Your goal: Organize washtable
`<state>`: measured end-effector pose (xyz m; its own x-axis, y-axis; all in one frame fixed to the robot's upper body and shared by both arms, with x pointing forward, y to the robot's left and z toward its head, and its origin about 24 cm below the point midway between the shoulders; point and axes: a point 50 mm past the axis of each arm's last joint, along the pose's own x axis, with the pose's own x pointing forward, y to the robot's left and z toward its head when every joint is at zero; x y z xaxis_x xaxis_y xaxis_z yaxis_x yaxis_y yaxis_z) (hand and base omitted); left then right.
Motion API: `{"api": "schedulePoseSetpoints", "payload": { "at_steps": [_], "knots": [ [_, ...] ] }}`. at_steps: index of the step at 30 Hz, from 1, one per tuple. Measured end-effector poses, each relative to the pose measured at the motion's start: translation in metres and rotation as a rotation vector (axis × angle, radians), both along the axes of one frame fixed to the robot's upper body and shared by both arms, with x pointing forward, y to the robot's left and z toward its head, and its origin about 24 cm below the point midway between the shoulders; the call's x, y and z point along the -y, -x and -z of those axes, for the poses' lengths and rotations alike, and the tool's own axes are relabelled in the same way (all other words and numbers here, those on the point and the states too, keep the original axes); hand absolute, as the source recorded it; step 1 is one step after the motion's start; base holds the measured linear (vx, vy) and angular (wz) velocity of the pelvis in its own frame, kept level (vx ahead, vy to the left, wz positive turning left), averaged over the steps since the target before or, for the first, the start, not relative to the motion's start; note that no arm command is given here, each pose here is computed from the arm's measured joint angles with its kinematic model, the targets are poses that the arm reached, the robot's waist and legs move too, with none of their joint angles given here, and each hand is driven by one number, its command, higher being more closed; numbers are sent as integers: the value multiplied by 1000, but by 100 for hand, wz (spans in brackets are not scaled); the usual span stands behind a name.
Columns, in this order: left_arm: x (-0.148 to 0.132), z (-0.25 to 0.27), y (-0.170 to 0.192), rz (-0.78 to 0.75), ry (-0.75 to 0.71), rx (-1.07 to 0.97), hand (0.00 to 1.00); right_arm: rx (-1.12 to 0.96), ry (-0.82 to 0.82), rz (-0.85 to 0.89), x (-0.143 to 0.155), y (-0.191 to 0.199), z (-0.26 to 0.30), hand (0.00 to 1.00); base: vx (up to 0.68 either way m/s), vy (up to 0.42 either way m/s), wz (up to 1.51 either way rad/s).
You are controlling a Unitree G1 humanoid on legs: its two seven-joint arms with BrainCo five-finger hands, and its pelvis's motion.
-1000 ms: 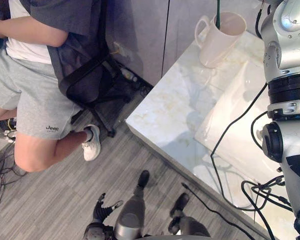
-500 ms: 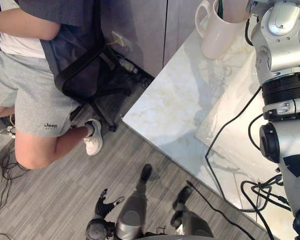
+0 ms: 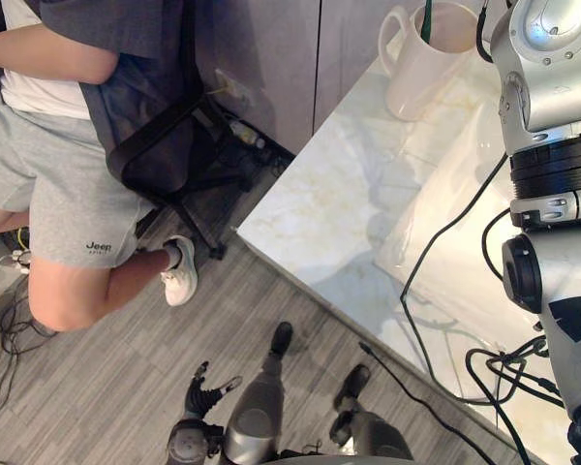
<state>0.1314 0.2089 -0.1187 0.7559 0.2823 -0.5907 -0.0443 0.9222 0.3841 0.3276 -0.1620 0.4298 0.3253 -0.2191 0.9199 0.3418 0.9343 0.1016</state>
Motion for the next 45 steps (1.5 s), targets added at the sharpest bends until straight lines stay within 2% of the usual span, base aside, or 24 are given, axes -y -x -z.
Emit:
{"api": "schedulePoseSetpoints", "payload": {
  "at_steps": [15, 23, 30, 31, 45],
  "knots": [
    [0, 0, 0, 0, 0, -1, 0, -9, 94, -76, -30, -1, 6, 100, 1, 0, 2],
    [0, 0, 1, -1, 0, -3, 0, -83, 89, -50, -24, -14, 16, 100, -1, 7, 6],
    [0, 1, 1, -2, -1, -4, 0, -210, 79, -28, -16, -33, 53, 100, 0, 0, 0],
    [0, 1, 1, -2, -1, -4, 0, -226, 79, -27, -16, -34, 58, 0, -11, 8, -3],
    [-1, 1, 0, -14, -12, -3, 0, -283, 44, -55, -20, -41, 79, 0, -6, 4, -4]
  ]
}}
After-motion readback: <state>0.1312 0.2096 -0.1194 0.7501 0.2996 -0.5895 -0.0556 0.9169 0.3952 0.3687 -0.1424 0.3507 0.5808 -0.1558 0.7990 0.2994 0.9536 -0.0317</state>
